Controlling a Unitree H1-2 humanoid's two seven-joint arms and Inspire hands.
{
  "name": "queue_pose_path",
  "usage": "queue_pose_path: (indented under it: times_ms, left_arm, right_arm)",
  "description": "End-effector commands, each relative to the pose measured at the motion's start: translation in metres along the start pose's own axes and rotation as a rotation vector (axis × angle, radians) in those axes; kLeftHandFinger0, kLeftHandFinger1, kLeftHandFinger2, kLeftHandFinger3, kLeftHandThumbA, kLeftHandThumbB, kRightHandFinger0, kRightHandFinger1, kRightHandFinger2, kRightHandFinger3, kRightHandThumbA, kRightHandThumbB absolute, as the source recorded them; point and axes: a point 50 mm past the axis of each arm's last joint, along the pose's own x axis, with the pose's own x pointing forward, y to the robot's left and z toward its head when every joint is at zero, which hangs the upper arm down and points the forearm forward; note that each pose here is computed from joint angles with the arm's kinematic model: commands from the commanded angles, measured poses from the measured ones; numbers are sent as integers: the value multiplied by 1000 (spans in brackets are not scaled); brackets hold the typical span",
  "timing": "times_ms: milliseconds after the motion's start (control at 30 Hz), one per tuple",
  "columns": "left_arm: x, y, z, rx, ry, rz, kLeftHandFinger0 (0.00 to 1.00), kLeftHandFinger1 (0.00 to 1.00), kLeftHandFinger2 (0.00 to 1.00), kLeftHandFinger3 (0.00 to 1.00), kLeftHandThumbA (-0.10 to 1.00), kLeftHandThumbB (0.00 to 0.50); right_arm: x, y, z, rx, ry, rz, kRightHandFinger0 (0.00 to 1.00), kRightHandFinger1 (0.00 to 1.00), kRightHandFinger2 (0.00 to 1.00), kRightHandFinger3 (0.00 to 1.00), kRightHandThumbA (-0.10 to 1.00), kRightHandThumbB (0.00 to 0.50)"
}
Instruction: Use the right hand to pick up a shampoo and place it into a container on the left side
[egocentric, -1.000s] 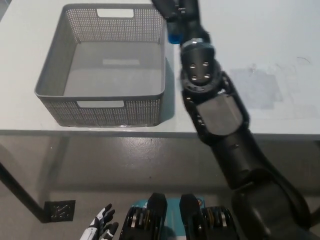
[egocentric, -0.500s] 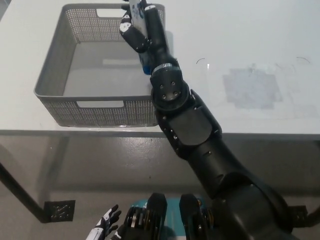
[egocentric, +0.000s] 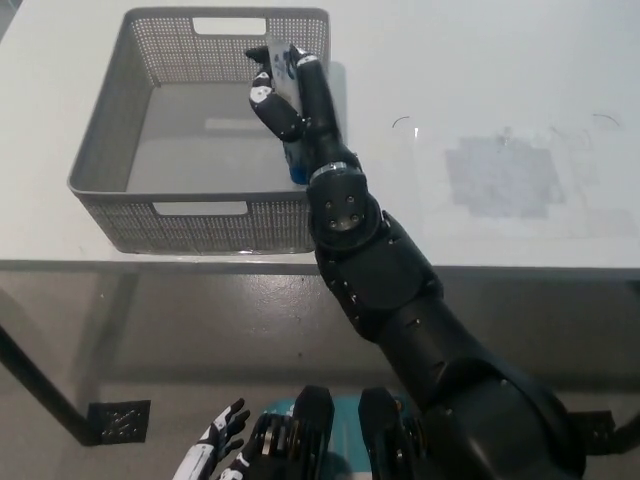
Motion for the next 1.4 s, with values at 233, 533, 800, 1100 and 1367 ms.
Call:
queue_pose_path:
  times_ms: [233,533,800,1100,1367]
  left_arm:
    - [1,1,3,18,-23,-54,958,1000,1000,1000,758,159]
    - [0,-1,1,21,-21,-66,937,1000,1000,1000,725,148]
    - [5,-3,4,39,-28,-83,921,974,1000,1000,716,136]
    - [1,0,4,35,-10,-59,916,1000,1000,1000,730,161]
    - [0,6,3,33,-17,-28,1000,1000,1000,1000,944,204]
  right_arm:
    - [15,-17,32,46,-147,45,781,888,1000,1000,496,335]
    - [15,-30,43,13,-204,18,1000,1000,1000,1000,750,314]
    - [18,-74,80,31,-326,-16,1000,1000,1000,1000,907,347]
    - [-51,-166,109,84,-509,-102,1000,1000,1000,1000,856,272]
    - [-157,-224,56,106,-521,-185,1000,1000,1000,1000,891,314]
